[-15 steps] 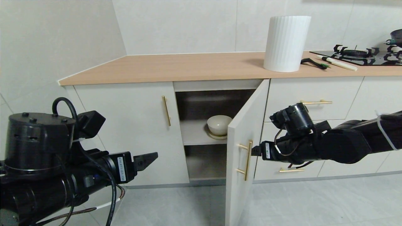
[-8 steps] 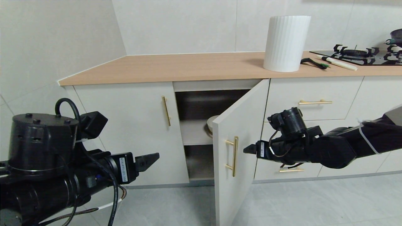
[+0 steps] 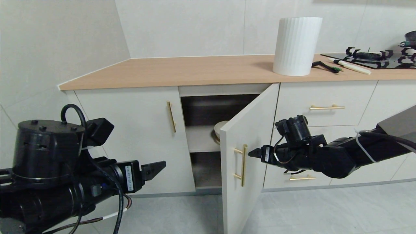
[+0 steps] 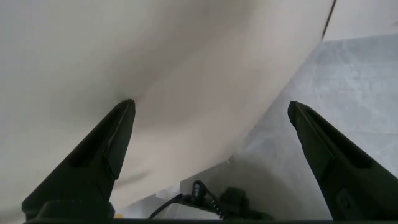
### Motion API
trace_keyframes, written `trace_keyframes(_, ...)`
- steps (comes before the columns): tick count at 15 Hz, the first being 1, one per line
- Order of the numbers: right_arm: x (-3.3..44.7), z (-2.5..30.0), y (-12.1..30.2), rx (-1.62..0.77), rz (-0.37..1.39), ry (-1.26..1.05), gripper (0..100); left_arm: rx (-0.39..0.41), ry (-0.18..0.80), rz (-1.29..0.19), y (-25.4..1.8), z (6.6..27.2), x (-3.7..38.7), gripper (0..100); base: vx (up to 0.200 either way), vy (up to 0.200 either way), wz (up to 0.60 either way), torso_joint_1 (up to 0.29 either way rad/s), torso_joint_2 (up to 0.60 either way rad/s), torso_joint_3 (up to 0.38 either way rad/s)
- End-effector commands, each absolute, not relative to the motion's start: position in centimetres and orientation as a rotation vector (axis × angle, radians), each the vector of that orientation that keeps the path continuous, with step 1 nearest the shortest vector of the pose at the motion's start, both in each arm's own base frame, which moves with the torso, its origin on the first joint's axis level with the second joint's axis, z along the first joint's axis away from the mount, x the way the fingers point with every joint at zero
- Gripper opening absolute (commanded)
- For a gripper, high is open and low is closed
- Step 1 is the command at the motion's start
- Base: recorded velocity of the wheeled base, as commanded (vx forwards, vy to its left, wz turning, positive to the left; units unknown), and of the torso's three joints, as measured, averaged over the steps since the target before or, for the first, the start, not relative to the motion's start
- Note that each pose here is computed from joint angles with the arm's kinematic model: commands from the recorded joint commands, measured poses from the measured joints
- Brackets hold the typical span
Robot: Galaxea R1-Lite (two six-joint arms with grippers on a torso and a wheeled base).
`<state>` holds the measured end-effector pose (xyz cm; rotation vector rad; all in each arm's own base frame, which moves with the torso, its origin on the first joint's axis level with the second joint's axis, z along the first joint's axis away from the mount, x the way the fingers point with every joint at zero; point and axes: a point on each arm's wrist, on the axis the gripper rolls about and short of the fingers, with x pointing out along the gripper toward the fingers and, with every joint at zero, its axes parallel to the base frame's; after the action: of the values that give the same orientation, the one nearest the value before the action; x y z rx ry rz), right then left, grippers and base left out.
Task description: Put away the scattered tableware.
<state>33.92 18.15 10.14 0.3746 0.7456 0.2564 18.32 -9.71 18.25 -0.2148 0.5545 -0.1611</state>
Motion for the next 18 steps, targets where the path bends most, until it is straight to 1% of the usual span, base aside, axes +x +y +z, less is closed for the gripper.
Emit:
trace_keyframes(1,34.0,10.1,18.2,0.379,0.257,0.745,100,-0.213,0.560,-0.159,-9.8,18.1,18.5,100,0.200,0.000,0.00,-0.002,0.00,0.002)
trace_keyframes(4,33.9,10.1,18.4,0.380,0.260,0.746,100,-0.214,0.560,-0.159,-9.8,18.1,18.5,100,0.200,0.000,0.00,0.005,0.01,-0.002)
trace_keyframes(9,33.8,9.2,19.9,0.404,0.284,0.750,100,-0.219,0.553,-0.160,-9.8,18.3,18.5,100,0.000,0.000,0.00,0.000,0.00,0.000)
trace_keyframes(13,35.2,8.4,21.2,0.552,0.310,0.636,100,-0.218,0.554,-0.160,-9.8,18.3,18.5,100,0.000,0.000,0.00,0.000,0.00,0.000)
trace_keyframes(15,35.7,8.0,21.6,0.566,0.311,0.614,100,-0.217,0.556,-0.159,-9.8,18.2,18.5,100,0.000,0.000,0.00,0.000,0.00,0.000)
trace_keyframes(18,37.0,7.8,22.3,0.638,0.264,0.584,100,-0.217,0.556,-0.159,-9.8,18.2,18.5,100,0.000,0.000,0.00,0.000,0.00,0.000)
